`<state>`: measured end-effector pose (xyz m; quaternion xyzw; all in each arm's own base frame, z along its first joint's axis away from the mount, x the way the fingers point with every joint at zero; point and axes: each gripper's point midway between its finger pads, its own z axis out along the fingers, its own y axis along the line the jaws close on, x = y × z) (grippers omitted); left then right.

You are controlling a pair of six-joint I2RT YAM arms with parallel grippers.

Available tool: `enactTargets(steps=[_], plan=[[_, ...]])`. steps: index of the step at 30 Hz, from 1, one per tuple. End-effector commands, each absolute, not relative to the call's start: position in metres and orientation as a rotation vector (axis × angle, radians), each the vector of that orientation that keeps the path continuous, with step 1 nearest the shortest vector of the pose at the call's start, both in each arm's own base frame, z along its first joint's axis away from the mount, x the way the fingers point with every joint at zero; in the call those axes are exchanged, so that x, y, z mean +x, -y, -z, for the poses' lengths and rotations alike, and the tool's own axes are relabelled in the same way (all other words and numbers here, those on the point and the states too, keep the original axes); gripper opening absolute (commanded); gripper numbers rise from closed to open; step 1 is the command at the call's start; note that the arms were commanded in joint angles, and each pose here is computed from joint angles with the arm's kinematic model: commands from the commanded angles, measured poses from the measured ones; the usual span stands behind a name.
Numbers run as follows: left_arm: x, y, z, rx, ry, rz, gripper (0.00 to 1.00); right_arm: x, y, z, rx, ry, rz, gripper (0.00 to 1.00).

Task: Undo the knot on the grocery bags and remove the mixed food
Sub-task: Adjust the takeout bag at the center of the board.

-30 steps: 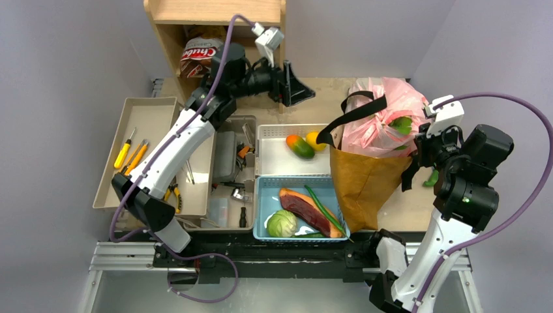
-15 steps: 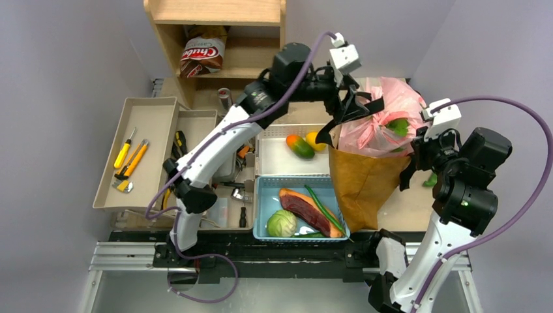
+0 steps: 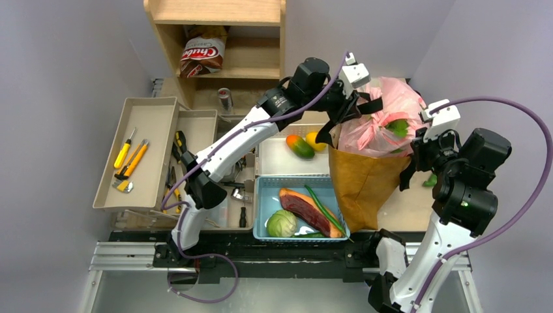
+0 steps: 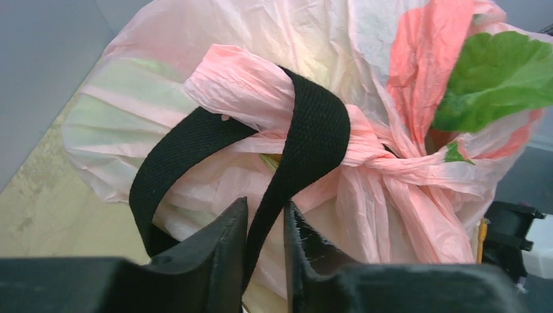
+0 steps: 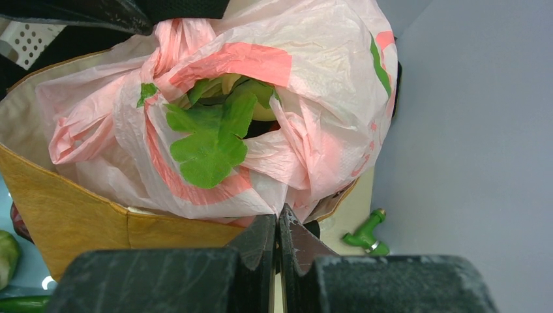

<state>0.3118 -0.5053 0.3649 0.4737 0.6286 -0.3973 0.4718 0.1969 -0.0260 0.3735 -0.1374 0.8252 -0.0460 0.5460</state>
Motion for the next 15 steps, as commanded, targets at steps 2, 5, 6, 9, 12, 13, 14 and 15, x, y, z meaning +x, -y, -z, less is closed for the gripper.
enactTargets(steps=[2,5,6,9,12,13,14,15], plan=[[0.357,0.472,-0.415,0.868,-1.54,0.857,0.08,0.195,0.026,-0.395,-0.362,-1.881,0.169,0.0],[0.388,0.441,-0.444,0.631,-1.564,0.847,0.0,0.194,0.028,-0.392,-0.363,-1.891,0.18,0.0],[0.394,0.432,-0.452,0.582,-1.56,0.845,0.0,0.194,0.027,-0.392,-0.362,-1.891,0.18,0.0],[0.406,0.411,-0.466,0.466,-1.561,0.872,0.0,0.193,0.026,-0.394,-0.361,-1.886,0.178,0.0],[0.414,0.397,-0.46,0.422,-1.599,0.843,0.0,0.194,0.027,-0.395,-0.354,-1.881,0.18,0.0],[0.412,0.397,-0.455,0.457,-1.608,0.845,0.0,0.194,0.026,-0.396,-0.354,-1.878,0.18,0.0],[0.407,0.399,-0.448,0.505,-1.622,0.858,0.11,0.194,0.026,-0.397,-0.352,-1.874,0.181,0.0],[0.397,0.403,-0.442,0.587,-1.624,0.904,0.33,0.194,0.026,-0.398,-0.349,-1.87,0.179,0.0]])
